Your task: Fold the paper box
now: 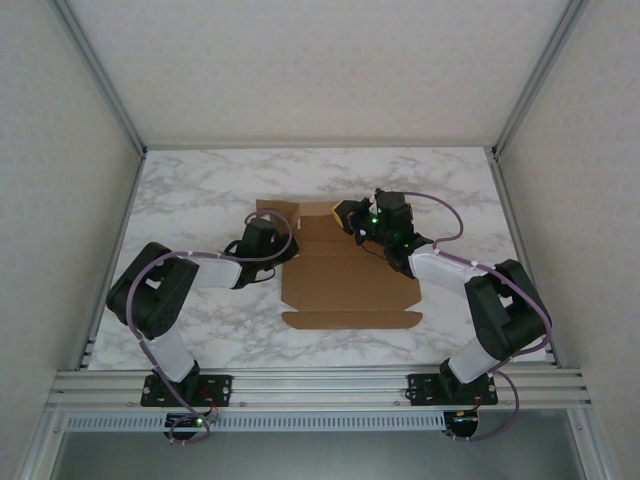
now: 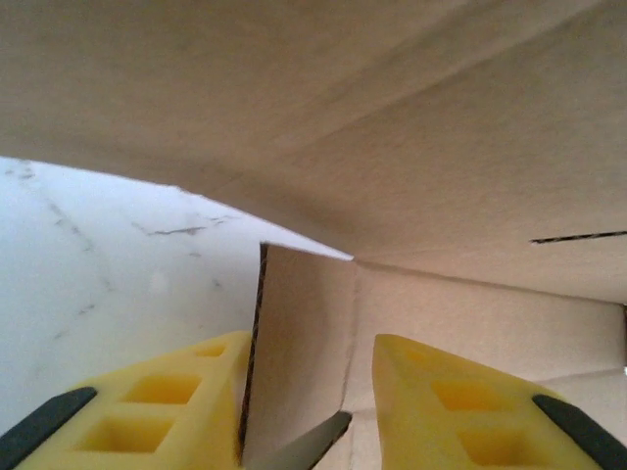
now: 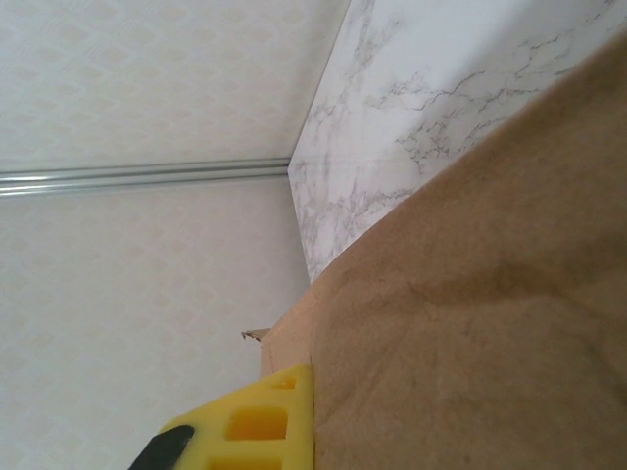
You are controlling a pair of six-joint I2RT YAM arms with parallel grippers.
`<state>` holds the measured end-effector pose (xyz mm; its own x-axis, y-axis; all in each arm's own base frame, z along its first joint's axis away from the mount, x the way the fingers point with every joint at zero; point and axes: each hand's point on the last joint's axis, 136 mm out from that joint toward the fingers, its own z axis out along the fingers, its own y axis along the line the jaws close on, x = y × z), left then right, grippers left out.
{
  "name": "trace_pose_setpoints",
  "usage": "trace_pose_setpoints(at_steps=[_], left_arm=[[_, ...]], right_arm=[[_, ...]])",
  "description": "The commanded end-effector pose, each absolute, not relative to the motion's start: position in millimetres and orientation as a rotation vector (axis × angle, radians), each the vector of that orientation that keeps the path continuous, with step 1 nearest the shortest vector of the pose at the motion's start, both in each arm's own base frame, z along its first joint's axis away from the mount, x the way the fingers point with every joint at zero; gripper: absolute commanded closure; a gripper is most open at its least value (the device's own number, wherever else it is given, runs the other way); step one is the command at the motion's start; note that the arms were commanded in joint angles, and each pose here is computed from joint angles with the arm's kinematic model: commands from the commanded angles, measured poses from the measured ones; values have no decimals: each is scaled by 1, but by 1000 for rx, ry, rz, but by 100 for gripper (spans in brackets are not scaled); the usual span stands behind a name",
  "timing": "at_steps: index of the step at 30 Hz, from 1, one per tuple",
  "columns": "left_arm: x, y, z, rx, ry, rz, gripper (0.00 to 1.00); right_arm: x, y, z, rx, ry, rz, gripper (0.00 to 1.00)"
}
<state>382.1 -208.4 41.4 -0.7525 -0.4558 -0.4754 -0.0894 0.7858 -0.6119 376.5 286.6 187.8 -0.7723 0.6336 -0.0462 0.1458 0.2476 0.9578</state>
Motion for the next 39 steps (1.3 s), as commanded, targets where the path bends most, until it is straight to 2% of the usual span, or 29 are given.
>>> trace_pose_setpoints(at_steps=[1,14,25,29,35,39], left_arm=[[389,-222,67,-363,2267,-858,65],[385,-248,67,-325,2270,-971,64],[378,-266,34,-326,2351,-1038,64],[379,-262,34,-331,2352,-1013,65],[382,-239,59,-358,2296,-934,64],[369,-230,66,-380,2297,-918,63]], right_arm=[[371,289,176,729,2146,1554,96],[368,297,171,711,2167,1543,96],[364,298,162,710,2186,1522,96],[363,296,160,706,2189,1505,96],[363,289,162,675,2203,1441,96],[364,283,158,676,2212,1398,96]])
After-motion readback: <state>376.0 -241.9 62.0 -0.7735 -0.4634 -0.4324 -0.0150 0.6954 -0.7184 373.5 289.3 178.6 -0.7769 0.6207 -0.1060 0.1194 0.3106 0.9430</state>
